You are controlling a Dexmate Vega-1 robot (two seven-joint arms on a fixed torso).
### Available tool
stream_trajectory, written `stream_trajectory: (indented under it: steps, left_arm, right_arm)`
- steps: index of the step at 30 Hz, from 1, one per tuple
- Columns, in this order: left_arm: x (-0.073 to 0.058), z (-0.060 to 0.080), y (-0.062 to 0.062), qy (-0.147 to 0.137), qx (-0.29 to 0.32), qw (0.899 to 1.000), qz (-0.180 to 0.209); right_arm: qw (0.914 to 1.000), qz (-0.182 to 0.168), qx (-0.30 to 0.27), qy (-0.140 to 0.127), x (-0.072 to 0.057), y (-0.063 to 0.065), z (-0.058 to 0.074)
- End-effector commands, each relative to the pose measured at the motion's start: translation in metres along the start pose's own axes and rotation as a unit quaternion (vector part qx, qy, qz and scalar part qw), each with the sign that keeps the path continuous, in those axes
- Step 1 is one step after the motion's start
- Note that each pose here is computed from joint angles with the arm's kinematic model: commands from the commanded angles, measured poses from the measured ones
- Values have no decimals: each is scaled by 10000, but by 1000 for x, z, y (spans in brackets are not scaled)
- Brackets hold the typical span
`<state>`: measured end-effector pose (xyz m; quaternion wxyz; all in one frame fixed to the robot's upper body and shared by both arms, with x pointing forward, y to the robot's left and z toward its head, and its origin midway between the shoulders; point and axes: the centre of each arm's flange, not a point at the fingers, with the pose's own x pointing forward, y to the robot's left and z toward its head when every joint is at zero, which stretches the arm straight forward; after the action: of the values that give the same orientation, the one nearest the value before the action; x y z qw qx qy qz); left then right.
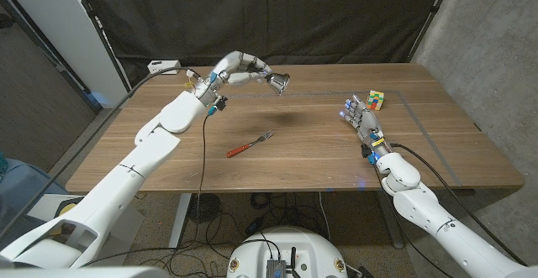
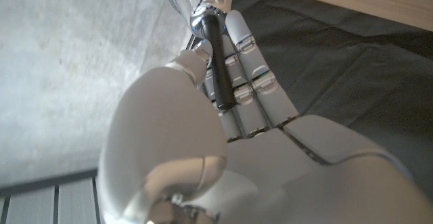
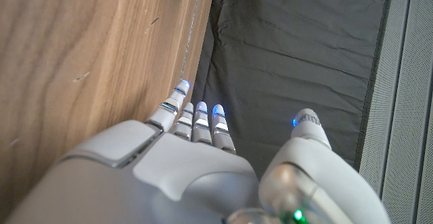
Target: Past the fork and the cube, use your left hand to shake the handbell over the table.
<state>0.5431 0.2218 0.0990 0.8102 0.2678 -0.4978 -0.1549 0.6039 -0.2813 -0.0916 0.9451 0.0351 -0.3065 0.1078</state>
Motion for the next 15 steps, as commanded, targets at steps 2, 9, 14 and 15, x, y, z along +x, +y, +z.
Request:
stream_trajectory:
  steps: [2,9,14,15]
  left_arm:
    - [-12,-13,31,-509,-2376,9628,1183]
    - [-21,-3,34,339,-938,9851,1401]
    - [-22,3,32,711,-101,9882,1356]
    - [-22,5,32,805,107,9879,1321]
  right_arm:
    - [10000,-27,-55,22,0,-2,3]
    - [10000,-6,-69,8,1,-1,2]
    - [10000,-1,-19,26,1,1,-1]
    - [10000,6,-24,23,2,2,-1]
